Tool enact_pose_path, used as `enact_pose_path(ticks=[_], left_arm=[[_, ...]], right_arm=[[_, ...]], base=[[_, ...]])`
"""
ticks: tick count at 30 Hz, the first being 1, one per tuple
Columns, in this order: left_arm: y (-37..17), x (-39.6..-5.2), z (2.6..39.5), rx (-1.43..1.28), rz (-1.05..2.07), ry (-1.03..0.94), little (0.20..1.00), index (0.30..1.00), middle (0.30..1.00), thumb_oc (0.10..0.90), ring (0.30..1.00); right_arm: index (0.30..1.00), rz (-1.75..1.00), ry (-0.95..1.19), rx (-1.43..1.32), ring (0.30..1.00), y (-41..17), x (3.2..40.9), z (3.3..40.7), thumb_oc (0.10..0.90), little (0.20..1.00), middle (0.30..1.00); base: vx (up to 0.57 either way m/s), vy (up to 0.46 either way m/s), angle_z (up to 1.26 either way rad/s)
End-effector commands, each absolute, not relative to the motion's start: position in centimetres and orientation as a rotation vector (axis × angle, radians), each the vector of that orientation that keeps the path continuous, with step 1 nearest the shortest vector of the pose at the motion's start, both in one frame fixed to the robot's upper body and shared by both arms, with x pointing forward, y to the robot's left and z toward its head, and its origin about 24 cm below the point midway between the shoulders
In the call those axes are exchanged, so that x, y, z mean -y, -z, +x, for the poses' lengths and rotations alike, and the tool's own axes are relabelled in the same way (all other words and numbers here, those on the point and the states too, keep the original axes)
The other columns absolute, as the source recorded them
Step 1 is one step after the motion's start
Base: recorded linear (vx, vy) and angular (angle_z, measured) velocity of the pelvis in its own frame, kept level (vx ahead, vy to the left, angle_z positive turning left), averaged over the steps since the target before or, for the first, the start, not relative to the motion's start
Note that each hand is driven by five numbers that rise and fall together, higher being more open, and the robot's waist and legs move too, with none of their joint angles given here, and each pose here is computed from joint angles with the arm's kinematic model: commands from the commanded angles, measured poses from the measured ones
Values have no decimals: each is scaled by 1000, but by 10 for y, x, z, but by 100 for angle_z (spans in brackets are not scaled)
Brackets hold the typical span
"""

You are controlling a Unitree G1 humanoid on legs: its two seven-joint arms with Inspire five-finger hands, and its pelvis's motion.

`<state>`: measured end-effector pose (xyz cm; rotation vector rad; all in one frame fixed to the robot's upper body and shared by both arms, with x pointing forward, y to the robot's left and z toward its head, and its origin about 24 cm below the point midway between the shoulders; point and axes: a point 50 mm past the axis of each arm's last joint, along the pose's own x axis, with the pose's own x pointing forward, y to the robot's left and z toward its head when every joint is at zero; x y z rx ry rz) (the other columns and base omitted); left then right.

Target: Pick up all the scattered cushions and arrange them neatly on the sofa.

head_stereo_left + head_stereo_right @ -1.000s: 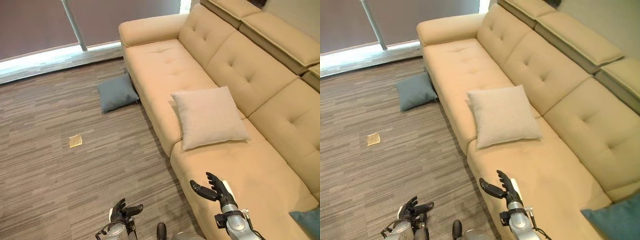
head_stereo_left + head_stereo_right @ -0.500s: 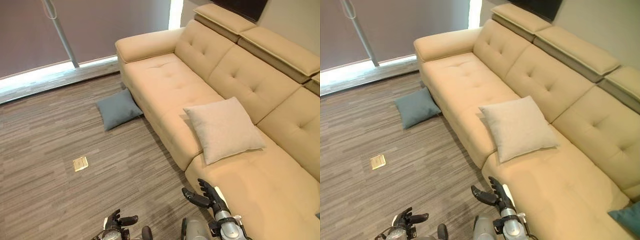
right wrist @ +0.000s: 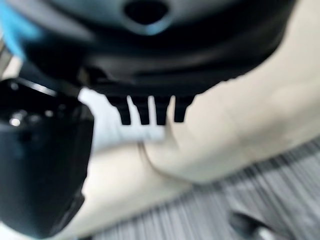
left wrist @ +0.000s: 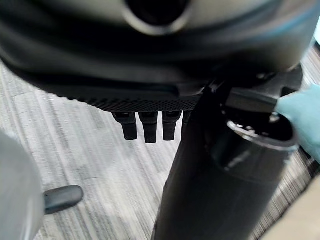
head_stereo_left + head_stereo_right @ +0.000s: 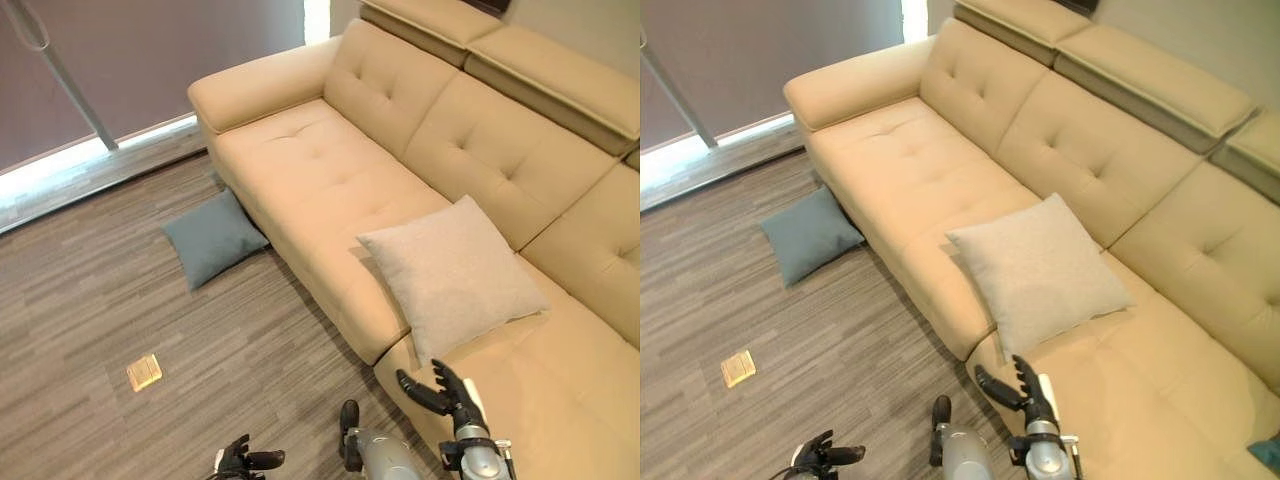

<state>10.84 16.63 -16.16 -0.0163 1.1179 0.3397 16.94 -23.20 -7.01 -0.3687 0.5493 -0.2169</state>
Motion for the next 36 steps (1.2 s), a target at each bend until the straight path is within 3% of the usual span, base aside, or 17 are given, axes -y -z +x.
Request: enact_pose_path(ticks=[1, 8, 18, 27, 30, 36], left_arm=[[156, -163, 120, -1049, 26, -283, 900, 900, 900, 800, 900], [144, -156, 139, -950, -68, -308, 900, 900, 900, 800, 900], [113, -177, 181, -741, -47, -379, 900, 900, 900, 800, 900], [42, -223, 229, -368, 55, -436, 900, 900, 900, 800, 900], [-6, -252, 255, -161, 206, -523, 900, 900, 900, 800, 900], [-50, -255, 289, 8, 274, -524, 900, 900, 900, 800, 900]], right_arm=[[900, -416, 285, -282, 900, 24, 247, 194, 800, 900, 900], [900, -425, 387, -241, 900, 11, 262, 197, 800, 900, 900], [900, -374, 505, -219, 900, 5, 277, 199, 800, 900, 900], [900, -265, 602, -195, 900, 0, 280, 221, 800, 900, 900], [900, -310, 597, -94, 900, -23, 279, 241, 800, 900, 900], [900, -347, 591, -58, 900, -36, 284, 256, 800, 900, 900]], base=[[171, -149, -107], [201, 47, -119], [186, 203, -61], [106, 243, -31], [14, 55, -60], [124, -27, -18]])
